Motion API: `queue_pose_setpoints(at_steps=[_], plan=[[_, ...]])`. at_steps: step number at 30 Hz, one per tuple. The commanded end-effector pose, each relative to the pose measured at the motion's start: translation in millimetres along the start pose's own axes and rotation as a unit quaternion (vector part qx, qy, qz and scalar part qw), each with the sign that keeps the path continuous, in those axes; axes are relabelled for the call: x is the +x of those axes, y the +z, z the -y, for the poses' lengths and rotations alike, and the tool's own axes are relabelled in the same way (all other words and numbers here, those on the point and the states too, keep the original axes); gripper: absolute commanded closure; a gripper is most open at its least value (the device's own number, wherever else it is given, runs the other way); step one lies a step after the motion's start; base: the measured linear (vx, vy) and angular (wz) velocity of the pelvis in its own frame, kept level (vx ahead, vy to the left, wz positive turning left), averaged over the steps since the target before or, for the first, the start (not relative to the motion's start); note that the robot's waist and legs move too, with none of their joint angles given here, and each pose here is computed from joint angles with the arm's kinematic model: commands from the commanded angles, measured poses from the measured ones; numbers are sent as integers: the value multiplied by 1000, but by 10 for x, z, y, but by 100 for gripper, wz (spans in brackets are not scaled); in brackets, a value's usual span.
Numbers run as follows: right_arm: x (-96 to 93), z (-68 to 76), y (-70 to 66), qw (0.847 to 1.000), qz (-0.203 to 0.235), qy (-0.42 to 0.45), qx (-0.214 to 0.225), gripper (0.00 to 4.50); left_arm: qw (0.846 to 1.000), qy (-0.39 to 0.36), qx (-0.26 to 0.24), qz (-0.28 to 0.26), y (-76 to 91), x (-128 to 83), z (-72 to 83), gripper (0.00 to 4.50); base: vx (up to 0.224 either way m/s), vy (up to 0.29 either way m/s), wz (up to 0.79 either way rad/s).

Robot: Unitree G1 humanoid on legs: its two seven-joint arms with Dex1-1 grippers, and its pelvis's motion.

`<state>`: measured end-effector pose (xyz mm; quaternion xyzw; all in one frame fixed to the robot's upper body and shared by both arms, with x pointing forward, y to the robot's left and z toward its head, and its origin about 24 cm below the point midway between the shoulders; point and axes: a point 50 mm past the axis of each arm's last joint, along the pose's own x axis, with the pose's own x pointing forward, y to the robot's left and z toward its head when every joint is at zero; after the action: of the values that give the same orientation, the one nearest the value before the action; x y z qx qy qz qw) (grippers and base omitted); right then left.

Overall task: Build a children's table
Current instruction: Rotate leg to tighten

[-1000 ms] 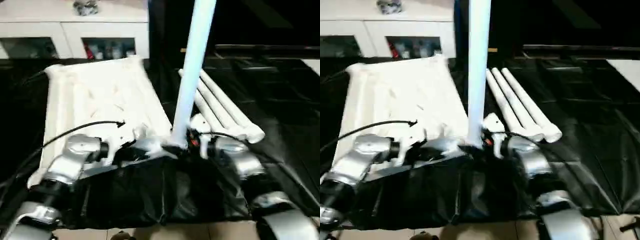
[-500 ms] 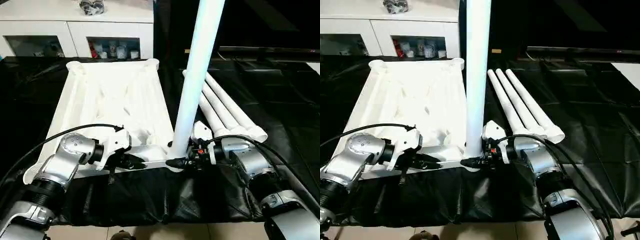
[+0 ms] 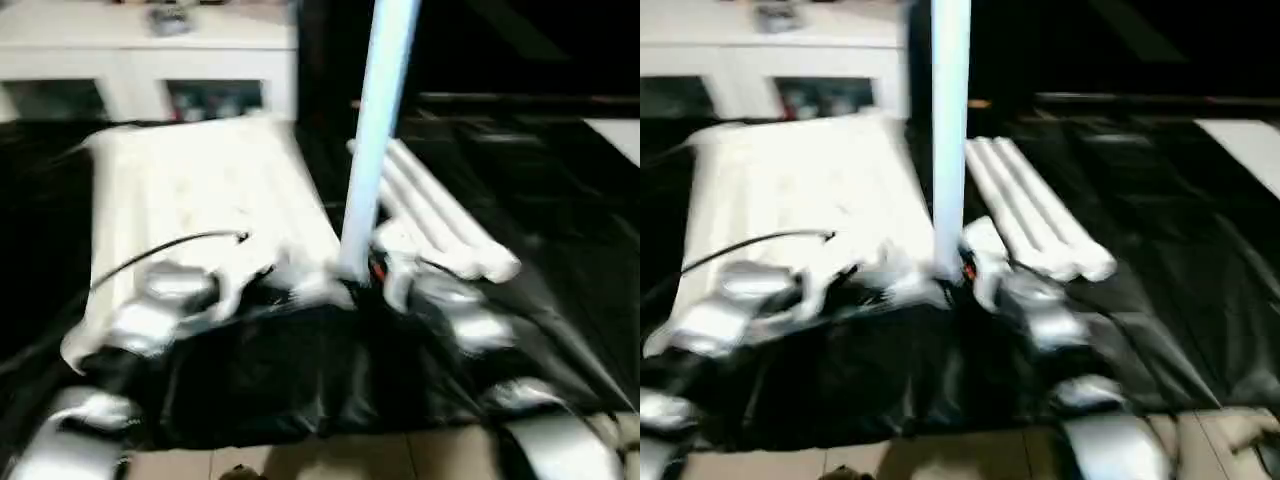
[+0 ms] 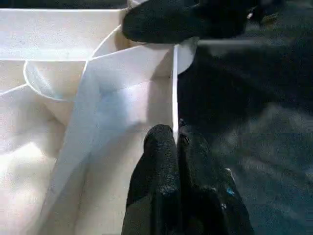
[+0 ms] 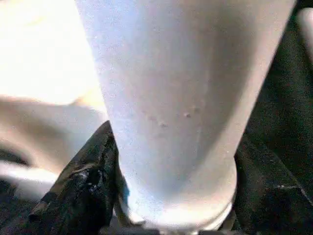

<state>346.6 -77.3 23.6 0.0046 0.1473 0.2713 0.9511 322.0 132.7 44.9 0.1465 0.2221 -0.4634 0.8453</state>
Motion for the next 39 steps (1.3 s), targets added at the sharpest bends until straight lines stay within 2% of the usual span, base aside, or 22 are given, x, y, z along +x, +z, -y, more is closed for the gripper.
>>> queue_pose_setpoints(at_steps=[1,2,4,5,6,7,10,15,17,20,24,26,29,39], plan=[[63,-226,-209,999,-45,-3,23,178,999,30,0,20,127,88,40,450,0,0,0],[78,-248,-183,999,-36,-4,29,178,999,24,0,23,135,112,75,450,0,0,0],[88,-263,-165,999,-30,-4,33,123,1000,20,0,25,140,127,99,450,0,0,0],[111,-286,-99,999,-12,7,38,110,1000,-3,5,28,143,153,168,450,0,0,0],[111,-286,-99,999,-12,7,38,107,1000,-3,5,28,143,153,168,450,0,0,0],[108,-270,-41,999,2,27,29,107,999,-25,19,28,132,142,197,450,0,0,0],[70,-204,16,998,13,59,2,68,998,-51,30,32,122,94,207,450,0,0,0],[-54,-48,52,990,16,133,-43,68,991,-115,62,25,65,-28,237,450,11,-2,0],[-177,28,42,975,5,211,-70,68,987,-143,74,18,26,-107,219,450,53,-5,2],[-261,66,24,961,-10,262,-84,68,985,-157,74,16,18,-140,207,450,0,0,0],[-409,101,0,928,-40,352,-118,68,979,-190,74,19,6,-214,182,450,0,0,0],[-437,98,2,918,-48,373,-126,68,976,-202,77,17,-4,-236,179,450,0,0,0],[-479,68,-7,895,-66,414,-149,103,971,-226,84,8,-28,-267,178,450,0,0,0],[-467,10,-14,885,-75,435,-147,173,971,-225,87,-1,-52,-287,126,450,0,0,0]])
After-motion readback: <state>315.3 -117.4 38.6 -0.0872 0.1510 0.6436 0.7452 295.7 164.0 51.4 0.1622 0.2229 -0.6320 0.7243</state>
